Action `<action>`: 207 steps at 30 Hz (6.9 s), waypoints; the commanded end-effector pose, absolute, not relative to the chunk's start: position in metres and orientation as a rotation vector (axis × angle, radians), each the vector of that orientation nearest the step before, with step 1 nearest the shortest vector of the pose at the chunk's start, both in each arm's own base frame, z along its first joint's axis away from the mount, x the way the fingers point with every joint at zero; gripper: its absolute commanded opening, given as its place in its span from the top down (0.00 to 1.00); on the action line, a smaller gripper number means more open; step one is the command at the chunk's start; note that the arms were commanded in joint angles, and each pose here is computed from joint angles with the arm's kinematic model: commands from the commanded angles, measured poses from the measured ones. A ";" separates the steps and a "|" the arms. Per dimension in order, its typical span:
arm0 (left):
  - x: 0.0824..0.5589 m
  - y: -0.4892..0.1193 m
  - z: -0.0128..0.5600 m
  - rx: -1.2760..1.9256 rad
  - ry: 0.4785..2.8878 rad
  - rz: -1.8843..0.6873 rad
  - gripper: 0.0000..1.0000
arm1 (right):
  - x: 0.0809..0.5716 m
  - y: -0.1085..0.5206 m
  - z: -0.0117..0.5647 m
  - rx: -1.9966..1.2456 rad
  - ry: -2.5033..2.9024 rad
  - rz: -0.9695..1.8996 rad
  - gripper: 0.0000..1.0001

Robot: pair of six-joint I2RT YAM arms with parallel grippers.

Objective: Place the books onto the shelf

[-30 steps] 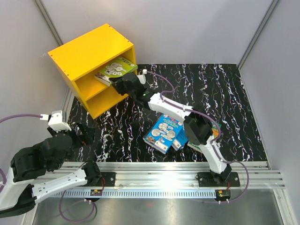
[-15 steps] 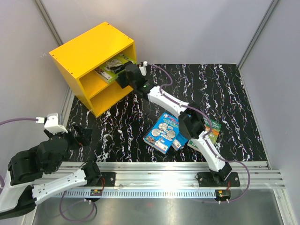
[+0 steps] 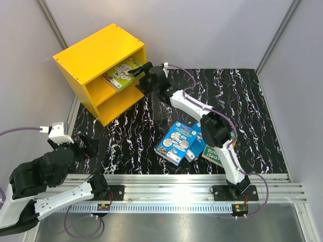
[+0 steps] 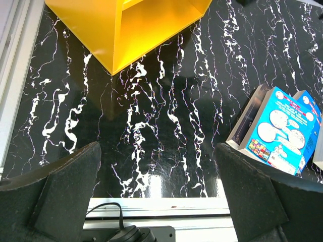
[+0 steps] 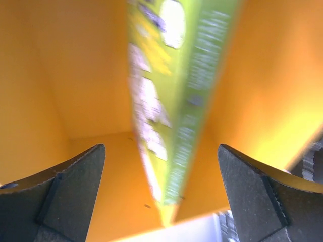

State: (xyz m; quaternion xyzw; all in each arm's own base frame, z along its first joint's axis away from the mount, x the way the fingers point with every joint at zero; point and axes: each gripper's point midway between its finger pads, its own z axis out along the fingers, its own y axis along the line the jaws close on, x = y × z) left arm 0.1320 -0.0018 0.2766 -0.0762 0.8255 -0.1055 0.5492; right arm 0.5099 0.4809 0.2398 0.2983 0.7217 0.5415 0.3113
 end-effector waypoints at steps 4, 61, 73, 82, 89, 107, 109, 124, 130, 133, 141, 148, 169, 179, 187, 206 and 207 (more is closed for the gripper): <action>0.140 -0.003 0.280 -0.173 1.939 -0.193 0.01 | 0.482 0.445 0.254 0.614 2.013 1.286 0.00; 0.322 -0.295 0.086 0.203 2.325 -0.362 0.01 | 0.218 0.208 0.124 0.647 2.412 0.781 0.00; 0.311 -0.299 0.071 0.198 2.365 -0.420 0.01 | 0.235 0.224 0.052 0.683 2.475 0.735 0.02; 0.299 -0.297 0.044 0.198 2.426 -0.436 0.01 | 0.246 0.232 0.046 0.682 2.443 0.766 0.11; 0.288 -0.311 0.025 0.217 2.466 -0.486 0.01 | 0.261 0.233 0.068 0.667 2.370 0.768 0.20; 0.239 -0.338 0.017 0.241 2.553 -0.672 0.01 | 0.270 0.219 0.089 0.697 2.258 0.740 0.35; 0.231 -0.342 0.017 0.241 2.568 -0.709 0.01 | 0.269 0.213 0.097 0.715 2.217 0.748 0.37; 0.206 -0.363 0.031 0.279 2.580 -0.799 0.01 | 0.254 0.195 0.136 0.687 2.030 0.883 0.75; 0.210 -0.375 0.058 0.310 2.532 -0.822 0.01 | 0.250 0.211 0.141 0.687 1.989 1.049 0.88; 0.209 -0.380 0.071 0.320 2.500 -0.852 0.01 | 0.247 0.210 0.153 0.660 1.939 1.093 0.83; 0.197 -0.389 0.074 0.335 2.489 -0.933 0.01 | 0.239 0.210 0.186 0.584 1.802 1.213 0.52; 0.192 -0.394 0.075 0.348 2.487 -0.955 0.01 | 0.237 0.217 0.184 0.561 1.800 1.260 0.43; 0.203 -0.396 0.090 0.438 2.422 -0.908 0.01 | 0.205 0.281 0.178 0.298 1.854 1.512 0.51; 0.209 -0.395 0.099 0.511 2.388 -0.857 0.01 | 0.195 0.284 0.179 0.258 1.853 1.536 0.80; 0.209 -0.376 0.125 0.574 2.353 -0.773 0.01 | 0.171 0.296 0.229 0.027 1.735 1.679 1.00; 0.198 -0.182 0.291 0.298 2.076 -0.356 0.01 | 0.200 0.334 0.363 -0.142 1.565 1.652 1.00; 0.196 -0.178 0.293 0.287 2.070 -0.353 0.01 | 0.202 0.335 0.365 -0.142 1.560 1.651 1.00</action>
